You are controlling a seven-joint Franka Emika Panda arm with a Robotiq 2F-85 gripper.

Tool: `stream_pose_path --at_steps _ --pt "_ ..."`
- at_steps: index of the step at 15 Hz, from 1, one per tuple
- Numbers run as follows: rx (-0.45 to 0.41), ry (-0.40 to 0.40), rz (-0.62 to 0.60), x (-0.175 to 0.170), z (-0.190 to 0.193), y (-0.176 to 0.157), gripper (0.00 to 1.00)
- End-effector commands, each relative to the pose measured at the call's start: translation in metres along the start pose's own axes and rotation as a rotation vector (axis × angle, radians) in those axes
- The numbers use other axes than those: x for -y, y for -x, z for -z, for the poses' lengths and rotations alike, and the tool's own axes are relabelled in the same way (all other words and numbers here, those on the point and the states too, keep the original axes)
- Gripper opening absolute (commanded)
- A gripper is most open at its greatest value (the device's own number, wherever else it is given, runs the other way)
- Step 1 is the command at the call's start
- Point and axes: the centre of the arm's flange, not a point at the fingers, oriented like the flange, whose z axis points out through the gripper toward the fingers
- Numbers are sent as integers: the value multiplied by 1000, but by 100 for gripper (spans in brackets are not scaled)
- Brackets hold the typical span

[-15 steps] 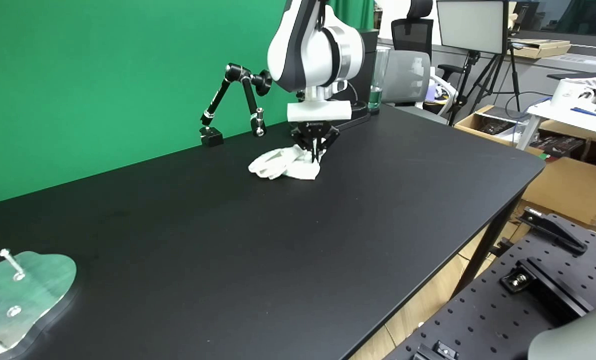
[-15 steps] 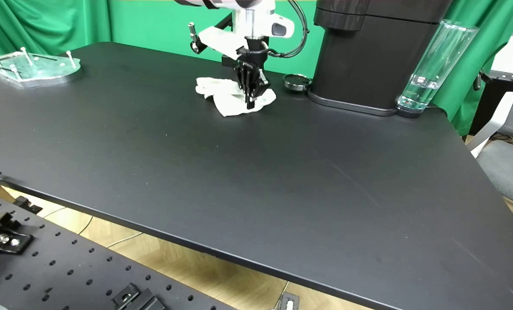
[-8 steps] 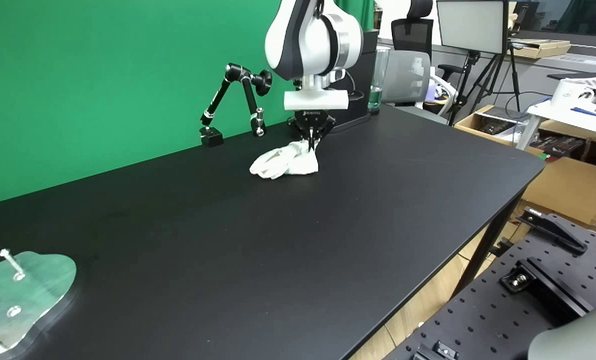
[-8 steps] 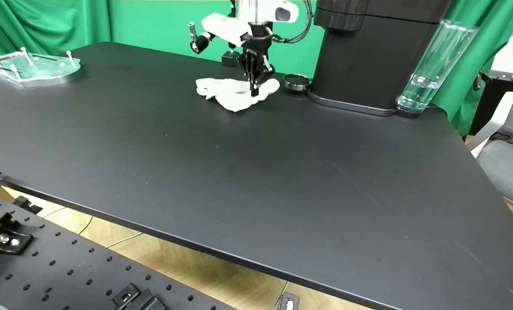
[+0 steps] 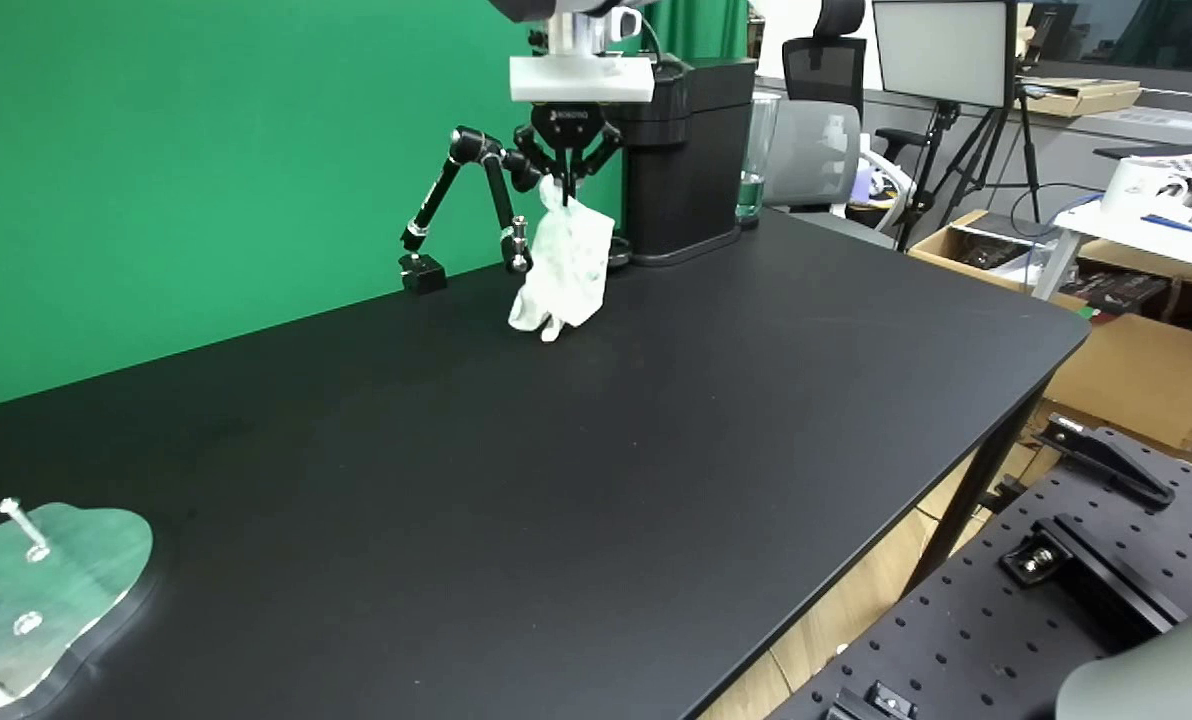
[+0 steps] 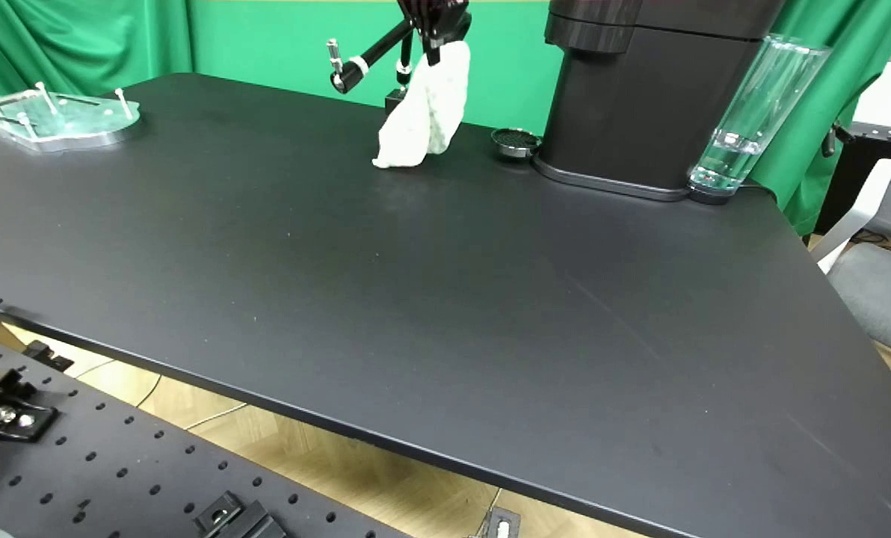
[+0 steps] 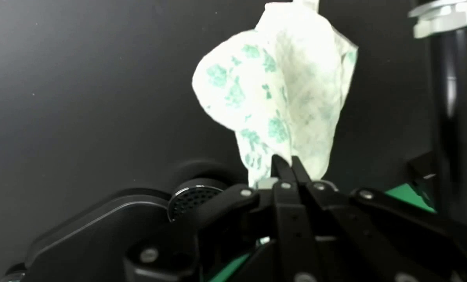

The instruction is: Hang the cloth on the object

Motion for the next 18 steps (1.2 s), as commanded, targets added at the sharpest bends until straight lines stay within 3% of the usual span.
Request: stream_pose_path --at_steps 1,5,11,18 --pt "2 -18 66 30 48 6 0" --pt "38 -59 169 68 65 32 0" --pt "113 -92 318 115 52 71 0" --pt "177 -95 438 142 38 102 0"
